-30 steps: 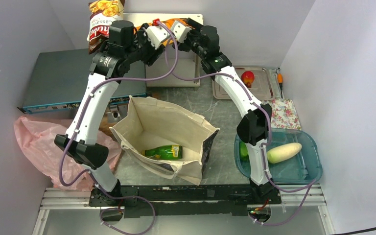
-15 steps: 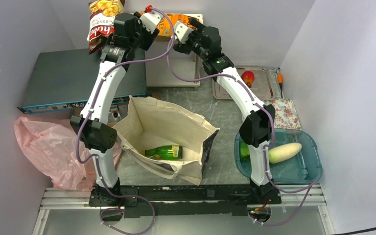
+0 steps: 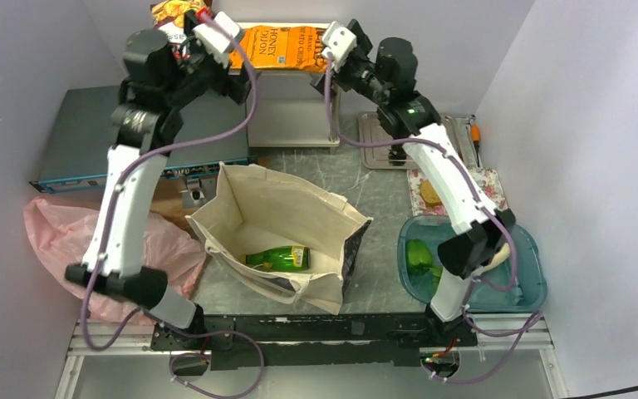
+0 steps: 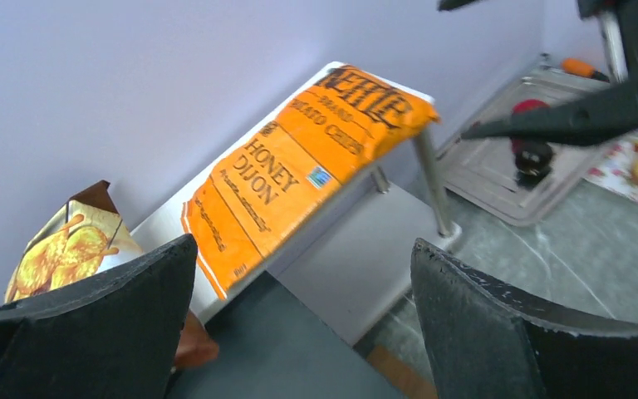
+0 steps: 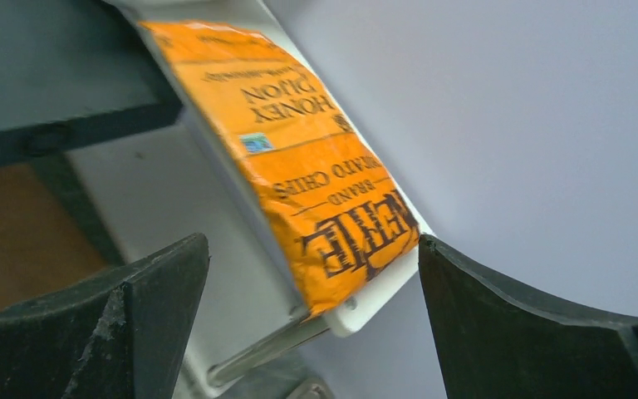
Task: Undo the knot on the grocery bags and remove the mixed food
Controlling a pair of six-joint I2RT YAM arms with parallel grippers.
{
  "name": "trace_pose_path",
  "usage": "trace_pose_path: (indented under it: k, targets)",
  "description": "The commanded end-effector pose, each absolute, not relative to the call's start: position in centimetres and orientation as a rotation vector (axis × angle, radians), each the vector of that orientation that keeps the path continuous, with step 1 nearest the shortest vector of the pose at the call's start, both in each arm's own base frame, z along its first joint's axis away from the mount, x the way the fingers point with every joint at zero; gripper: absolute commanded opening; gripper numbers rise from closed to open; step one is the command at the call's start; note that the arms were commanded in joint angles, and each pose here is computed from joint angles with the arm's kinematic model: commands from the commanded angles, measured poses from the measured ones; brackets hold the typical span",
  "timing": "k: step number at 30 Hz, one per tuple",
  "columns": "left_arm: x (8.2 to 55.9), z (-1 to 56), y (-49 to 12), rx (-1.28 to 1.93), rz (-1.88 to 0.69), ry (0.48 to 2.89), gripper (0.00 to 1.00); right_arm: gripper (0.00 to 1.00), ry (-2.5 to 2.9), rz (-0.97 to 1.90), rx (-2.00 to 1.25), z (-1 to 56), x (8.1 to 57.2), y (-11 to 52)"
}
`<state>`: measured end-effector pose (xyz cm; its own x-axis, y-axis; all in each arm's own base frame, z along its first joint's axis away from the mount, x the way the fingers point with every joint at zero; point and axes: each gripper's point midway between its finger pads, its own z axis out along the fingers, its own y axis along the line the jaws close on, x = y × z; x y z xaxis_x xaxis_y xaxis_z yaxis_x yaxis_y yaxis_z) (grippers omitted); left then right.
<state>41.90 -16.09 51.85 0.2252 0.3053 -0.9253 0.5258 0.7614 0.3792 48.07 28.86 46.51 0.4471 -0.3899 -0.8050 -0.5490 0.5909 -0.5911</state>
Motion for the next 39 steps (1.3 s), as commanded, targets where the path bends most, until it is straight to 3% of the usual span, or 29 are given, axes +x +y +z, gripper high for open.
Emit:
trace_pose_path:
  k: [1, 5, 12, 17, 21, 25, 27, 28, 31, 36, 38, 39]
  targets:
    - [33.4, 51.3, -17.0, 0.982, -0.261, 1.278, 1.00, 0.97, 1.218, 0.380, -1.093, 46.9, 40.2, 28.7]
    - [26.3, 48.1, -17.4, 1.173, -0.359, 1.241, 0.98, 0.97, 1.395, 0.577, -1.178, 42.7, 34.0, 29.3]
    - [16.7, 37.7, -17.1, 1.501, -0.474, 1.328, 0.80, 0.98, 1.590, 0.786, -1.334, 36.5, 24.2, 31.1]
    - [11.9, 28.8, -15.9, 1.775, -0.477, 1.378, 0.69, 0.97, 1.567, 0.851, -1.380, 36.7, 20.8, 31.1]
    - [8.9, 24.6, -15.9, 1.868, -0.575, 1.406, 0.62, 0.94, 1.665, 0.782, -1.485, 32.8, 19.3, 30.5]
    - [6.4, 23.2, -16.9, 1.873, -0.742, 1.414, 0.54, 0.81, 1.710, 0.679, -1.609, 28.5, 17.6, 29.5]
    - [4.9, 22.5, -17.5, 1.896, -0.824, 1.394, 0.50, 0.66, 1.689, 0.613, -1.696, 26.7, 16.4, 29.2]
    - [4.3, 22.1, -17.8, 1.934, -0.841, 1.367, 0.49, 0.56, 1.674, 0.572, -1.737, 25.8, 16.0, 29.1]
    - [3.7, 20.4, -18.1, 2.043, -0.810, 1.296, 0.48, 0.03, 1.614, 0.426, -1.745, 25.6, 16.9, 29.7]
    - [3.2, 17.0, -18.1, 2.170, -0.729, 1.237, 0.51, 0.00, 1.439, 0.189, -1.571, 29.7, 20.4, 30.4]
    - [3.1, 15.5, -18.0, 2.224, -0.687, 1.199, 0.58, 0.00, 1.328, 0.106, -1.520, 31.4, 21.1, 30.1]
    - [3.4, 15.5, -18.2, 2.222, -0.659, 1.178, 0.67, 0.00, 1.261, 0.070, -1.480, 32.7, 21.4, 30.0]
